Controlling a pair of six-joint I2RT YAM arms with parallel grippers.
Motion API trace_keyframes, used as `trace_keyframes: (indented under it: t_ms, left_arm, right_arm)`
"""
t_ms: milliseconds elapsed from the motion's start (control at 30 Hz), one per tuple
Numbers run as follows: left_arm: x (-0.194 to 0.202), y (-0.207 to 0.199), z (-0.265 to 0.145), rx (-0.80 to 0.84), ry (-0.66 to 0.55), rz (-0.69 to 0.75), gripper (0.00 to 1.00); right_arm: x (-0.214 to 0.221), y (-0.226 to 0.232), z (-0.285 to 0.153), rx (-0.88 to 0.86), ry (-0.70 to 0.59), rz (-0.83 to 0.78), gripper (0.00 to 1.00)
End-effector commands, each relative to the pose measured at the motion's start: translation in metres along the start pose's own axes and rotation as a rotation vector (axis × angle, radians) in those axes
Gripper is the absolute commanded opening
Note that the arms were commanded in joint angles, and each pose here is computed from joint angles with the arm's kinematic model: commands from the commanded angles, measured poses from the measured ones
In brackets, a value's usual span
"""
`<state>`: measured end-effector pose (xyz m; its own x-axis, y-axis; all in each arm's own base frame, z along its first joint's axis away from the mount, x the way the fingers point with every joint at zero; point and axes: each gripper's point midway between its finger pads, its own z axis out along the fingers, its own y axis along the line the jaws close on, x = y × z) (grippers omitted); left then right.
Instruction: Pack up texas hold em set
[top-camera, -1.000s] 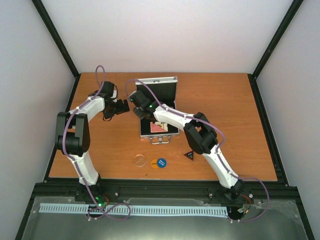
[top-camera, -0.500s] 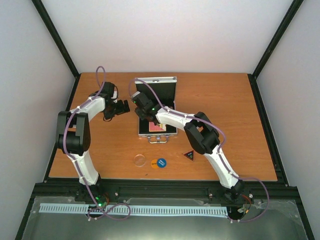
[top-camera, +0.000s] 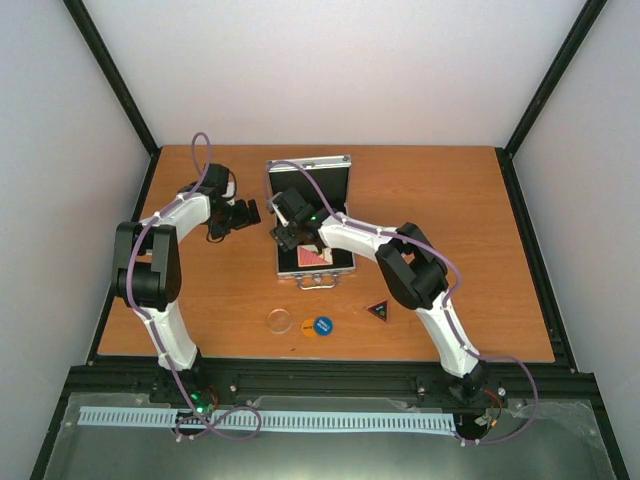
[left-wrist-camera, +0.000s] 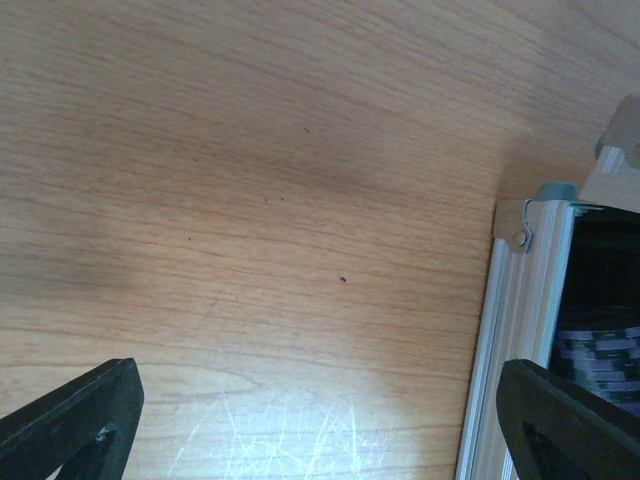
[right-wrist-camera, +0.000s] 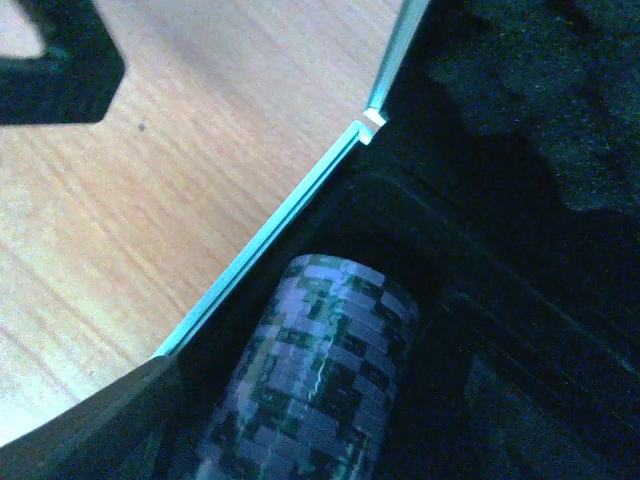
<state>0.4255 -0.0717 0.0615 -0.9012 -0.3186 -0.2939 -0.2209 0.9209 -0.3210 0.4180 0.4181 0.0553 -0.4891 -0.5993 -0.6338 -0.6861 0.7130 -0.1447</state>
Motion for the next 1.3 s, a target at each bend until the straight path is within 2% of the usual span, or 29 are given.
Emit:
trace_keyframes:
  t_ms: [0, 167, 367, 467, 700, 967, 1267]
  left_arm:
    - [-0.017, -0.008, -0.007, 0.021, -0.04, -0.003, 1.0]
    - [-0.017, -0.009, -0.008, 0.026, -0.041, -0.005, 1.0]
    - [-0.019, -0.009, -0.007, 0.029, -0.044, -0.005, 1.0]
    - [-0.02, -0.01, -0.007, 0.029, -0.044, -0.005, 1.0]
    - [-0.026, -0.012, -0.012, 0.025, -0.054, 0.001, 1.0]
    - [-0.03, -0.017, -0.01, 0.04, -0.052, -0.005, 1.0]
    - [-0.029, -0.016, -0.006, 0.04, -0.042, -0.009, 1.0]
  right_arm:
    - [-0.003, 0.026, -0.017, -0.13, 0.008, -0.003, 0.82]
    - [-0.027, 0.02, -0.038, -0.134, -0.039, 0.017, 0.84]
    - [-0.066, 0.011, -0.087, -0.164, -0.119, 0.017, 0.85]
    - [-0.07, 0.005, -0.105, -0.168, -0.122, 0.026, 0.85]
    - [-0.038, -0.002, -0.124, -0.15, -0.031, 0.022, 0.84]
    - [0.028, 0.006, -0.106, -0.173, 0.136, 0.002, 0.8]
    - [0.027, 0.002, -0.071, -0.121, 0.15, -0.006, 0.81]
